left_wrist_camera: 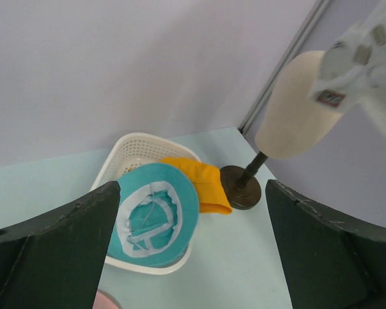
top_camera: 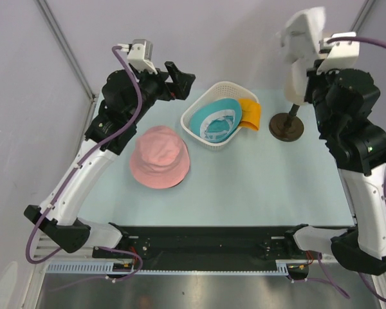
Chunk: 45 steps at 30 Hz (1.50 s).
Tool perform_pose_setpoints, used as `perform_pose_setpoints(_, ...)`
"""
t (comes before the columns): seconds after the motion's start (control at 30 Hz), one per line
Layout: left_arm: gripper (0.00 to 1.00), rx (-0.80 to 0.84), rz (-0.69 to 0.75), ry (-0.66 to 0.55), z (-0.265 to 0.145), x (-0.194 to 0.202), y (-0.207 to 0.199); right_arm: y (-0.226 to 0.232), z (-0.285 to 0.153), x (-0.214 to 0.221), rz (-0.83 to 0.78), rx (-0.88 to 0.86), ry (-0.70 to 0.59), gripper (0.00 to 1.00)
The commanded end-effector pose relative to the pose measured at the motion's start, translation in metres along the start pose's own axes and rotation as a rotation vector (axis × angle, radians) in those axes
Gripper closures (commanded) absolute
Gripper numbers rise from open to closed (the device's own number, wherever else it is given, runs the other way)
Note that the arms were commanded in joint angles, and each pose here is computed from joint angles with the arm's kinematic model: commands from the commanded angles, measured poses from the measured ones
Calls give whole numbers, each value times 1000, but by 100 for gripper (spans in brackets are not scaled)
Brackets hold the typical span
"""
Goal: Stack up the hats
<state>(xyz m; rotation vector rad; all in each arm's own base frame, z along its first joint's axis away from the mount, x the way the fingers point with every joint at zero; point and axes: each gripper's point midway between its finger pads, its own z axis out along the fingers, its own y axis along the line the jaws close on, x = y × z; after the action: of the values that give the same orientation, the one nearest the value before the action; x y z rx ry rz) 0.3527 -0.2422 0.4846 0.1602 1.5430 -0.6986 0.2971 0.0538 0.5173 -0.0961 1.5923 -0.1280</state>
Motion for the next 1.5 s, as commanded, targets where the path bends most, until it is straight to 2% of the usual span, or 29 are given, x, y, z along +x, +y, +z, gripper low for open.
perform_pose_setpoints(0.0, 0, -42, 18, -47, -15, -13, 21, -70, 5, -37, -148, 332, -36, 100)
perform_pose_setpoints(0.13, 0, -88, 22, -25, -20, 2, 42, -93, 22, -53, -277, 483, -41, 100)
perform_pose_setpoints(0.2, 0, -108, 19, -28, -23, 4, 51, -107, 37, -46, -363, 569, 13, 100)
perform_pose_setpoints(0.33, 0, -137, 15, -9, -29, 17, 66, -136, 55, -54, -479, 733, 38, 100)
perform_pose_setpoints(0.57, 0, -177, 15, 6, -31, 25, 87, -168, 78, -66, -549, 890, 44, 100)
perform_pose_setpoints(0.67, 0, -199, 14, 9, -30, 27, 98, -167, 100, -55, -581, 883, 75, 100)
perform_pose_setpoints(0.77, 0, -207, 7, 12, -27, 28, 103, -166, 122, -31, -657, 882, 158, 100)
perform_pose_setpoints(0.97, 0, -203, -10, 23, -23, 31, 107, -158, 145, 6, -780, 838, 267, 100)
perform_pose_setpoints(1.33, 0, -184, -45, 45, -26, 43, 105, -94, 150, 54, -902, 617, 339, 100)
perform_pose_setpoints(1.47, 0, -190, -48, 52, -30, 47, 106, -54, 150, 68, -974, 495, 344, 100)
